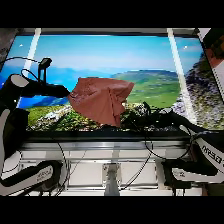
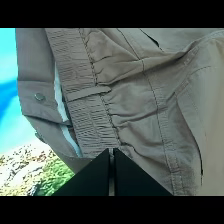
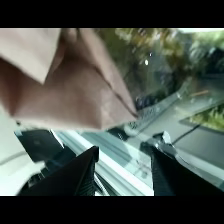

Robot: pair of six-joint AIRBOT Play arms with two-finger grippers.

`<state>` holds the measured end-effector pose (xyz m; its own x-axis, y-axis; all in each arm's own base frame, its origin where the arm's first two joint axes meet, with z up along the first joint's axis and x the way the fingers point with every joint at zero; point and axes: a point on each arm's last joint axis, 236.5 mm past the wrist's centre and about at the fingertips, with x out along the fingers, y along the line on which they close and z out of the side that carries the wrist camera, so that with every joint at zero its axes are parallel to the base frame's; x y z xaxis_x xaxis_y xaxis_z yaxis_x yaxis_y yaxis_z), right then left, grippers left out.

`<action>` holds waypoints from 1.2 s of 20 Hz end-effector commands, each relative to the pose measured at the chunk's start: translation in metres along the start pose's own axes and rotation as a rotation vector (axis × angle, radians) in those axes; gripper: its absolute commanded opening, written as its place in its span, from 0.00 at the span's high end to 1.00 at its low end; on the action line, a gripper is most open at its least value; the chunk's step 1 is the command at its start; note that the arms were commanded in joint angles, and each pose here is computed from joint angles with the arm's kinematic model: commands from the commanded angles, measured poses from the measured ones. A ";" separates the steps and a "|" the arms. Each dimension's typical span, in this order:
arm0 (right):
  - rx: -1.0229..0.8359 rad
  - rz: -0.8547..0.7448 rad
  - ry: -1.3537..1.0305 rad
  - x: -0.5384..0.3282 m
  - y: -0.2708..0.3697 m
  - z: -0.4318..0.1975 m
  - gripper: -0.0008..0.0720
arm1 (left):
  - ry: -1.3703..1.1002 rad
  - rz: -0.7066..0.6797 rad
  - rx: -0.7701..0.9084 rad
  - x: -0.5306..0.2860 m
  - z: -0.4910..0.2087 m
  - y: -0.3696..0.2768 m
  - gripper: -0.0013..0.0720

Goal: Fold the clothes and pants, and hang the long-sleeved shirts on hangers.

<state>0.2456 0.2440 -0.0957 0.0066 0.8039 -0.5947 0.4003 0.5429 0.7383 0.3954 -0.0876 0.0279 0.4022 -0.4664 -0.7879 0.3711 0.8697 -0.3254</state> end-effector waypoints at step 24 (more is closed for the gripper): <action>0.114 -0.002 -0.116 0.038 0.024 0.015 0.74 | -0.001 0.000 0.001 0.000 0.000 0.000 0.97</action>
<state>0.2597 0.2781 -0.1143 0.0933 0.7553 -0.6487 0.5192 0.5190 0.6790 0.3954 -0.0877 0.0279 0.4022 -0.4666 -0.7877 0.3710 0.8696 -0.3257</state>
